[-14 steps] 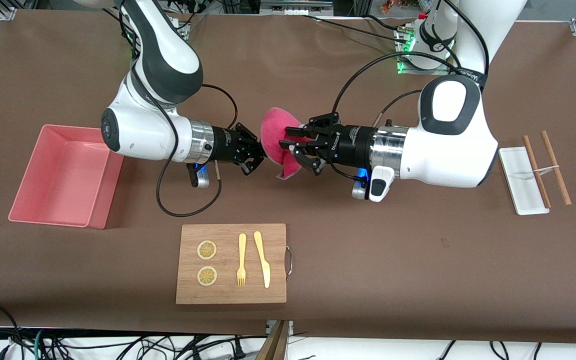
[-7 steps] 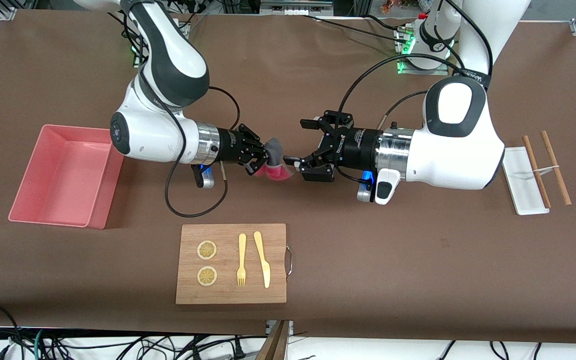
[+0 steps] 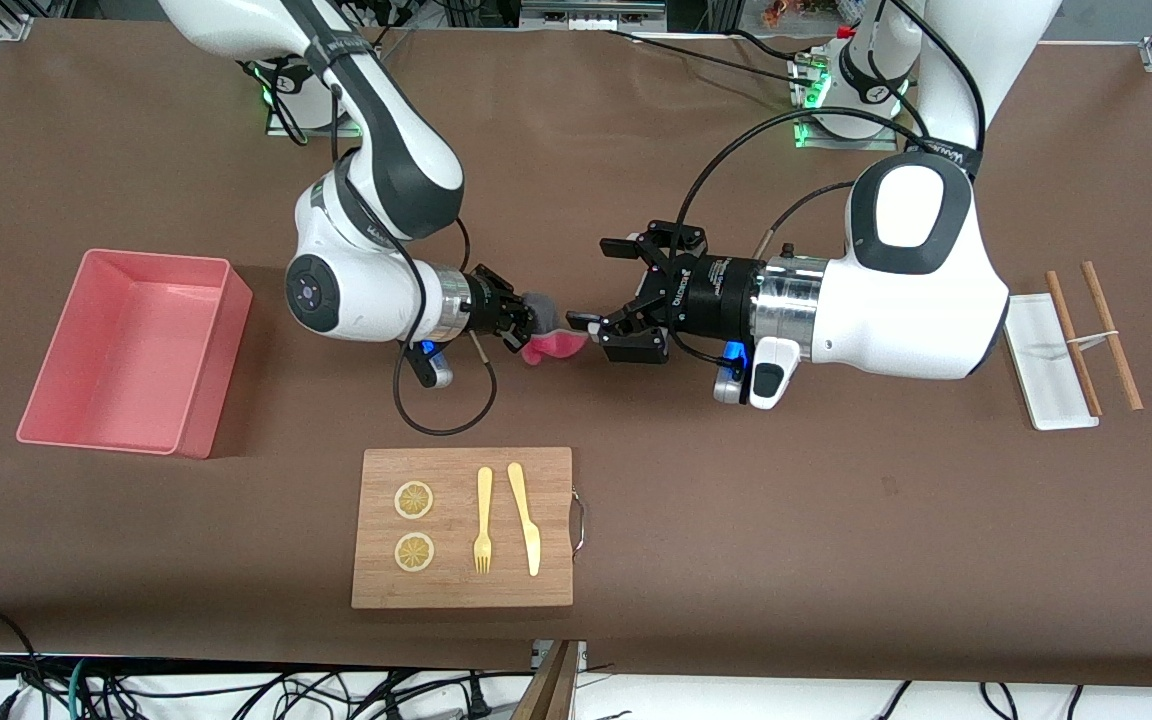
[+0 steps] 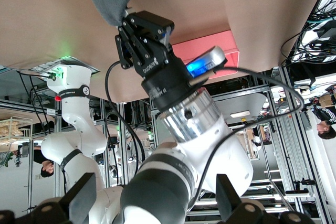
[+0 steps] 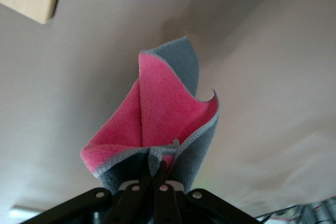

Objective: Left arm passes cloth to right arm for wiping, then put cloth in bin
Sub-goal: 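Lower the cloth with the right gripper while the left gripper withdraws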

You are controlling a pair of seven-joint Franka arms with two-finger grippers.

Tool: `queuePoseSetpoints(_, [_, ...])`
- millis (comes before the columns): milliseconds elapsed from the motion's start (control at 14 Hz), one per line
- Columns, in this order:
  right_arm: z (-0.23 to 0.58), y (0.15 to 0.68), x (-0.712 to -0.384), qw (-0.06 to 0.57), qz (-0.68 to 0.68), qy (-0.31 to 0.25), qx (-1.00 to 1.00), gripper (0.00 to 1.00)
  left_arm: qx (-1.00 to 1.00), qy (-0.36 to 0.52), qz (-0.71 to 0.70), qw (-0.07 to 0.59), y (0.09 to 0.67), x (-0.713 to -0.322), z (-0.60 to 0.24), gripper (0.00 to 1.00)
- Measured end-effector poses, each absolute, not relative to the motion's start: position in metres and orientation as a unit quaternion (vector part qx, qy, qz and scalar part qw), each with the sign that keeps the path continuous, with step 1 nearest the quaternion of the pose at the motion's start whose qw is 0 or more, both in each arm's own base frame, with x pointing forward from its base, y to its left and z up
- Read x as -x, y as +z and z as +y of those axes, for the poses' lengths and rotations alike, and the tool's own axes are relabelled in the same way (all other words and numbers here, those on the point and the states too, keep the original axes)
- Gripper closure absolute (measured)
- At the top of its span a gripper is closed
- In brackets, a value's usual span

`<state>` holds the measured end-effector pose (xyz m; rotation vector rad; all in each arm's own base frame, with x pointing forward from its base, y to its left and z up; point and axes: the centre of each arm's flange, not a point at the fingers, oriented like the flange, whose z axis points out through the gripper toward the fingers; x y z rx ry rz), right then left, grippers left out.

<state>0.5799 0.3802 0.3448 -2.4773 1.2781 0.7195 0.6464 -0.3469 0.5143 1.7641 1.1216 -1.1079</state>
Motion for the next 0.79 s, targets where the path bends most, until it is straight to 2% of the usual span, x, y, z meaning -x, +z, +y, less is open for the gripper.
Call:
queuePoseSetpoints(214, [0.377, 0.332, -0.578, 0.111, 0.421, 0.246, 0.866, 0.98, -0.737, -0.404, 0.428, 0.332, 0.518, -0.635, -0.344, 0.00])
queuePoseSetpoints(429, [0.374, 0.316, -0.577, 0.085, 0.412, 0.237, 0.876, 0.98, -0.805, -0.346, 0.415, 0.244, 0.533, -0.617, -0.323, 0.00])
queuePoseSetpoints(643, [0.374, 0.296, -0.575, 0.067, 0.401, 0.234, 0.883, 0.98, -0.838, -0.299, 0.427, 0.157, 0.543, -0.612, -0.248, 0.00])
queuePoseSetpoints(786, [0.372, 0.284, -0.574, 0.043, 0.382, 0.217, 0.897, 0.98, -0.877, -0.279, 0.371, 0.124, 0.551, -0.604, -0.192, 0.00])
